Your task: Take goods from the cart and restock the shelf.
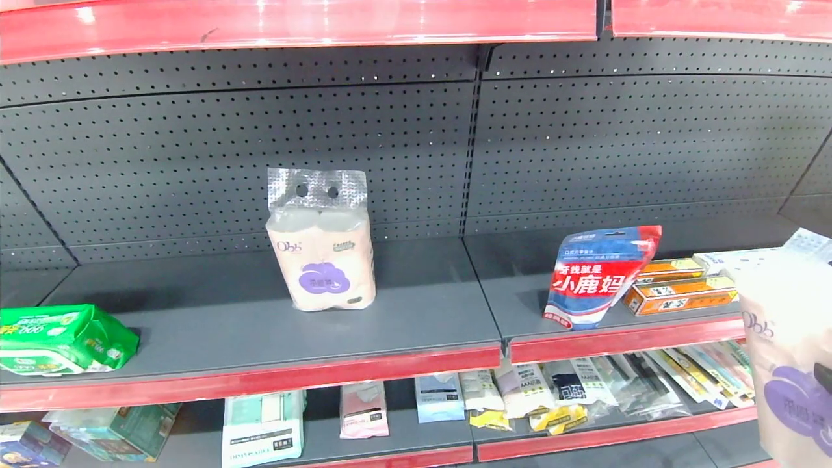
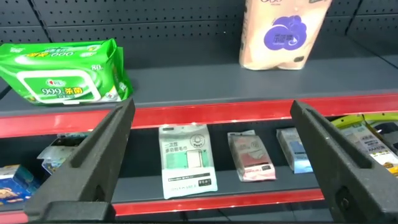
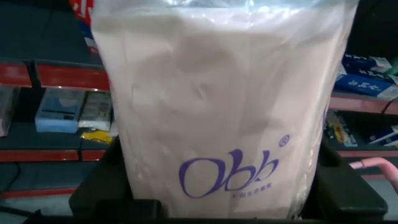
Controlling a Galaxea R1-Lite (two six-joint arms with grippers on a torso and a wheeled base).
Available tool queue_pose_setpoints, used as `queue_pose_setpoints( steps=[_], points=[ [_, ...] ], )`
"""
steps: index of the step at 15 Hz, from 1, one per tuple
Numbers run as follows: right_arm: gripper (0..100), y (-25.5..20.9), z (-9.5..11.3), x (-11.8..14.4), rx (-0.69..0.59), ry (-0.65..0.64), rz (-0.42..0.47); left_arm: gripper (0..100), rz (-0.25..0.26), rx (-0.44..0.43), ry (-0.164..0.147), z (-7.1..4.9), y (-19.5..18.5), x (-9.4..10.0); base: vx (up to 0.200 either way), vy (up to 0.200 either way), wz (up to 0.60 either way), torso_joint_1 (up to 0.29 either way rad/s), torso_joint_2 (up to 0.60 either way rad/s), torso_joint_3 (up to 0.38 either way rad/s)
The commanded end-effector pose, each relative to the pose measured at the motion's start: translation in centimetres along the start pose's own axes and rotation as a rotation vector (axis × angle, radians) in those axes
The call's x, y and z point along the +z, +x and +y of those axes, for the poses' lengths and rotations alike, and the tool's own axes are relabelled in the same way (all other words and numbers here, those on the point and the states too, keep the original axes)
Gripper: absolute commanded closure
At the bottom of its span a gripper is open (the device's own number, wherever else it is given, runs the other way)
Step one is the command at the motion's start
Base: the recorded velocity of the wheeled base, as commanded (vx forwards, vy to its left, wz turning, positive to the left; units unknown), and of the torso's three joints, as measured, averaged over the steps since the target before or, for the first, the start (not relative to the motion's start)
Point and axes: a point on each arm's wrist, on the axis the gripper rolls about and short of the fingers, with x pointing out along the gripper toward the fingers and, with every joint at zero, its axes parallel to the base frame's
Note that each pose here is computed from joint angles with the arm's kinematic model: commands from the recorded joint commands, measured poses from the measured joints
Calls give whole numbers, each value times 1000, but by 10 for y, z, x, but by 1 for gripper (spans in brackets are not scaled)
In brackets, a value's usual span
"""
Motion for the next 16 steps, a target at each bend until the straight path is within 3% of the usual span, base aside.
queue_pose_setpoints(
  steps=[1,5,16],
  points=[
    [100,-6,-1,-2,-10,2,-26,0,1,0,0,0,0,0,0,0,0,0,0,0],
    [100,-12,-3,-10,-125,20,2,0,1,2,-1,0,0,0,0,0,0,0,0,0],
    [100,-12,0,-20,-121,23,20,0,1,2,-1,0,0,0,0,0,0,0,0,0]
  ],
)
